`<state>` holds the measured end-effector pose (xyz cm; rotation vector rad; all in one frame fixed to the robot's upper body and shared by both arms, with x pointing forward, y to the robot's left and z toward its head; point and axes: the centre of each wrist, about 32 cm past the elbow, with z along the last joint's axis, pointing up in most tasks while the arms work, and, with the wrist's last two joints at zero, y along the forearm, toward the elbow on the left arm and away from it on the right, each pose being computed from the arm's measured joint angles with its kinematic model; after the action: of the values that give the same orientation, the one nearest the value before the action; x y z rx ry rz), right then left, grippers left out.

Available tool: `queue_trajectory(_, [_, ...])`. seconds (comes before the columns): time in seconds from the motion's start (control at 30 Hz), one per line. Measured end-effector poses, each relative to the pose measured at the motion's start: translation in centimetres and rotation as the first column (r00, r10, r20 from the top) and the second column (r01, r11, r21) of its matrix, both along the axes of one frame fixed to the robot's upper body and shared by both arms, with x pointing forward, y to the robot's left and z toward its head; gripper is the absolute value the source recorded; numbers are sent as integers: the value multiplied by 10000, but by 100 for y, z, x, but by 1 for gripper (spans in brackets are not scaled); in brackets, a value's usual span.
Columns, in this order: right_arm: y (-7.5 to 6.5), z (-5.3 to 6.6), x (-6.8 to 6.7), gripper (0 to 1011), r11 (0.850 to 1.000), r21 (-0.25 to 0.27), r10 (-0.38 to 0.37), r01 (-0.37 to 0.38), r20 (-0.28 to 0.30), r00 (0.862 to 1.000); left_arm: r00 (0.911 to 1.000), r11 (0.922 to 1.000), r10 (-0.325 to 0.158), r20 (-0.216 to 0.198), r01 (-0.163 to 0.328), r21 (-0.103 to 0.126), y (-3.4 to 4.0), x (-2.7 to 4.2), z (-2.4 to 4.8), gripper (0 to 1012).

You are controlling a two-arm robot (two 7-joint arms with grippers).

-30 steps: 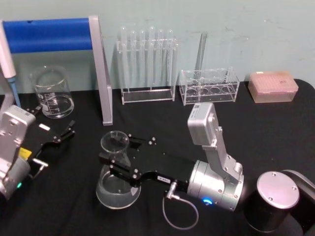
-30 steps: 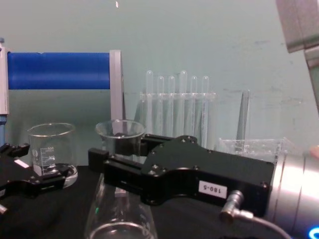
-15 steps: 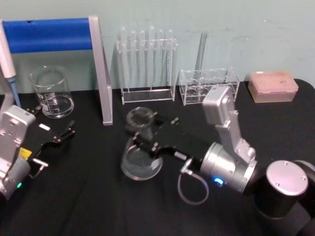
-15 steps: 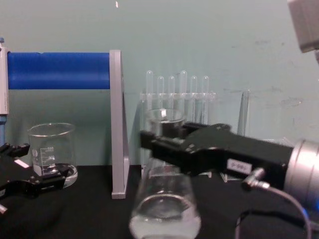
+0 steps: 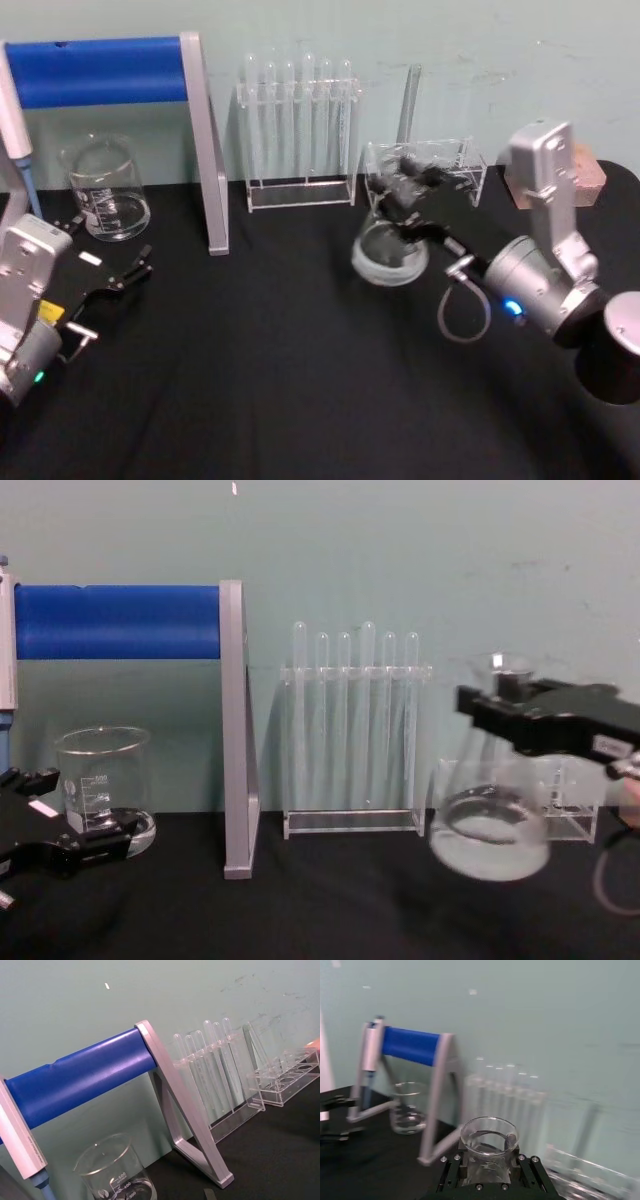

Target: Grasp the erlenmeyer flask with one hand, shake it three times, then place it back.

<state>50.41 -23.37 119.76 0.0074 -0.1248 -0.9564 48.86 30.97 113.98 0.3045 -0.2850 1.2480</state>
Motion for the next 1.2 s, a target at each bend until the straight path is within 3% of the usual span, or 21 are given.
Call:
queue_trajectory(0.2, [-204,9,31,450,9939,87,-1104,1103,54,9939,10000,10000,0,0,0,0,0,0,0,1001])
queue_trajectory(0.6, [-297,-2,26,450,9866,109,-1629,1629,31,9866,10000,10000,0,0,0,0,0,0,0,1001])
queue_trajectory(0.73, [-250,-10,23,450,9904,102,-1380,1380,-4,9904,10000,10000,0,0,0,0,0,0,0,1001])
queue_trajectory(0.97, [-17,-20,-19,450,9999,70,-141,142,-83,9999,10000,10000,0,1,0,0,0,0,0,1001])
queue_trajectory(1.2, [274,-21,-121,450,9876,53,1567,-1566,-154,9875,10000,10000,-1,0,1,-1,0,0,0,1001])
